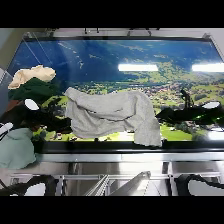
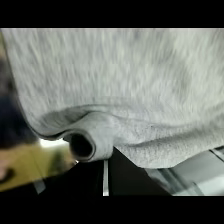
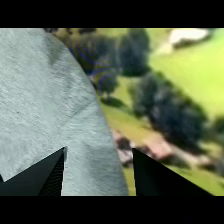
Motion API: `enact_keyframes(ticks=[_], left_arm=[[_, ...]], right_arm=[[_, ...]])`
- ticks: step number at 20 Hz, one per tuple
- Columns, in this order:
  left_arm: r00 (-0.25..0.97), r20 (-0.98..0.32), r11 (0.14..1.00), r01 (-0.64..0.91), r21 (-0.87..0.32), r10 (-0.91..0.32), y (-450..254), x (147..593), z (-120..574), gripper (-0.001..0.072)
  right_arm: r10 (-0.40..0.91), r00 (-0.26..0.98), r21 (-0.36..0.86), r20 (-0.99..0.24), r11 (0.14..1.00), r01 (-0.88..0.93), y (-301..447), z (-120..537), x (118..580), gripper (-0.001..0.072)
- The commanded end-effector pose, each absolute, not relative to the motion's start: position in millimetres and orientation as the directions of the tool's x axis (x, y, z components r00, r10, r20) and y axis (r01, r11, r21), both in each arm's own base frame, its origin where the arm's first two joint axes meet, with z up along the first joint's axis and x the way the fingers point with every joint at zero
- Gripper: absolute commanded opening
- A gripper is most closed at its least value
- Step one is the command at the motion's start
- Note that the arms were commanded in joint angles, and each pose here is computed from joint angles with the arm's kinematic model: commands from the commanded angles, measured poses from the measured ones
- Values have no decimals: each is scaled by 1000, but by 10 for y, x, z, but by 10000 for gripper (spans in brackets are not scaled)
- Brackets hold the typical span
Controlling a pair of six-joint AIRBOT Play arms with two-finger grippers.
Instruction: Fold the shirts.
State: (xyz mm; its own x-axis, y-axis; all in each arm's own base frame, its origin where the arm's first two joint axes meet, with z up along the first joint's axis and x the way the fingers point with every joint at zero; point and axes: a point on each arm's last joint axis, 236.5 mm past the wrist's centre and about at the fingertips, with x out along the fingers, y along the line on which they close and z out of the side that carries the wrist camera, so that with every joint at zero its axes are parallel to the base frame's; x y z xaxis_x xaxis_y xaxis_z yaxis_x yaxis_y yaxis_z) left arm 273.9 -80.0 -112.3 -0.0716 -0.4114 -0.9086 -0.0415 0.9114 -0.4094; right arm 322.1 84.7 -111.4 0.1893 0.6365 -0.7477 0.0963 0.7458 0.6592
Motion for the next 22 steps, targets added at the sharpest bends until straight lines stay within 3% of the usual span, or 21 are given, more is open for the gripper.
enact_keyframes(ticks=[1,2,3,4,7,9,11,13,15,18,20,22], left_arm=[[-41,-906,907,-1,-421,-420,-862,2917,-941,29],[-47,-904,905,6,-426,-425,-871,2929,-890,29],[-55,-901,902,14,-431,-430,-881,2936,-835,29],[-62,-898,899,21,-437,-435,-892,2941,-781,29],[-73,-890,889,69,-454,-449,-924,2944,-470,27],[-16,-875,861,167,-480,-485,-1011,3004,8,27],[75,-794,770,313,-555,-603,-1264,3000,778,27],[170,-634,621,499,-604,-754,-1515,2863,1745,27],[313,-460,539,659,-525,-831,-1562,2689,2705,27],[553,-284,621,715,-322,-783,-1325,2448,3708,27],[688,-220,722,657,-217,-692,-1127,2371,4064,28],[787,-184,808,569,-152,-588,-915,2413,4260,28]], right_arm=[[696,164,710,-699,702,52,1151,-1154,3220,499],[708,160,722,-687,690,49,1203,-1119,3221,354],[720,148,731,-678,681,40,1230,-1080,3211,111],[737,133,746,-663,666,28,1265,-1018,3197,14],[805,90,803,-586,592,-65,1357,-565,3197,13],[849,143,830,-509,528,-180,1363,105,3301,12],[856,293,793,-425,509,-335,1270,1004,3429,12],[823,491,677,-284,535,-505,1138,2095,3412,13],[737,671,476,-80,620,-624,1030,3209,3165,13],[526,825,175,207,810,-560,911,4380,2556,13],[399,840,53,368,893,-447,849,4823,2149,13],[331,830,-31,449,934,-356,813,5021,1910,13]])
